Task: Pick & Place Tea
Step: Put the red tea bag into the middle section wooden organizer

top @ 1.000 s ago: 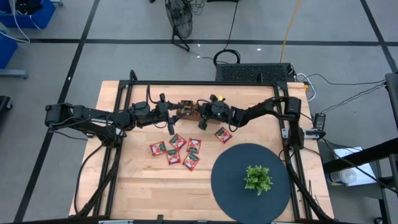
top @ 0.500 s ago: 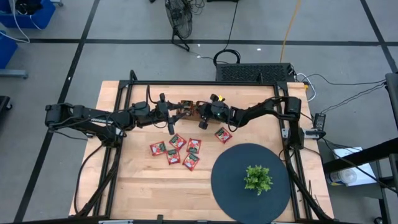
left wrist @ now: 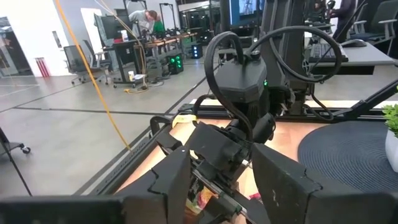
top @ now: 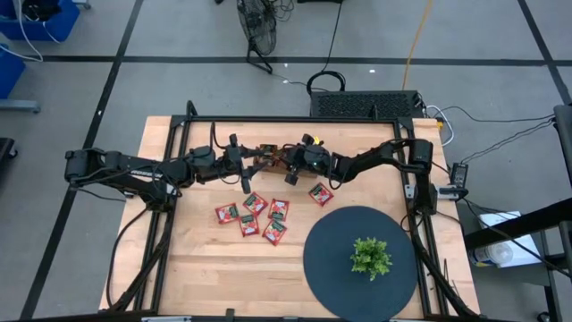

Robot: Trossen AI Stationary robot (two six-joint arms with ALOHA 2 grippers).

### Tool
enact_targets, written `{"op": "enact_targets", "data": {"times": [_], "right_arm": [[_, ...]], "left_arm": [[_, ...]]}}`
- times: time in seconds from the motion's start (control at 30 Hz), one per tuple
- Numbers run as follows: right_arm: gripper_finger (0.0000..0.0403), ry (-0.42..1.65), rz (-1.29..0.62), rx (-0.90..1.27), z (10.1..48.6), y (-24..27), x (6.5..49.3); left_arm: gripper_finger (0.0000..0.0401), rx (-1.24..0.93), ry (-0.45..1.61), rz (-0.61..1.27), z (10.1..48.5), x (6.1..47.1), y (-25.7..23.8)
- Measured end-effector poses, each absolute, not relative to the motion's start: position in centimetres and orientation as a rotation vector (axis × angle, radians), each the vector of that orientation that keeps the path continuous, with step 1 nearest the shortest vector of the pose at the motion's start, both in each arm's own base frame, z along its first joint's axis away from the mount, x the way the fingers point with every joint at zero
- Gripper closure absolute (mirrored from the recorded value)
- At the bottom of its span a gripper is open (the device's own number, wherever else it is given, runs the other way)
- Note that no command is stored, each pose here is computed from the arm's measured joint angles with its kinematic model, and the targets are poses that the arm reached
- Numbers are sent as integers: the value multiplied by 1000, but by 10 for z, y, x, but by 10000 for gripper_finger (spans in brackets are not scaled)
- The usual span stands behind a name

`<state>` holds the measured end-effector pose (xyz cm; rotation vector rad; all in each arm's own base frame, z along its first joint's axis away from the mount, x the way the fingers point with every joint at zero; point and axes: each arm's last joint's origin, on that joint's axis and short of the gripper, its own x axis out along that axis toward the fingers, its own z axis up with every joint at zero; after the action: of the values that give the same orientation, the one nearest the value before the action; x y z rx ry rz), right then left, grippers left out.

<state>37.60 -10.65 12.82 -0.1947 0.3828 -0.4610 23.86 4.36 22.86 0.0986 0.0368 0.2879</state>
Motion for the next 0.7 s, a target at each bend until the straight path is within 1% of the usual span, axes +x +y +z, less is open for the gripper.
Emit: {"op": "enact_targets", "data": {"times": [0.2, 0.4, 0.57, 0.7], "right_arm": [[234, 444, -555, -239, 131, -102, 373], [234, 478, -571, -304, 141, -92, 372], [234, 485, -536, -380, 165, -89, 366], [234, 630, -438, -425, 199, -99, 366]], "left_arm": [[224, 99, 36, 288, 229, 239, 44], [234, 99, 36, 288, 229, 239, 44], [243, 99, 36, 289, 229, 239, 44], [243, 99, 36, 288, 229, 239, 44]]}}
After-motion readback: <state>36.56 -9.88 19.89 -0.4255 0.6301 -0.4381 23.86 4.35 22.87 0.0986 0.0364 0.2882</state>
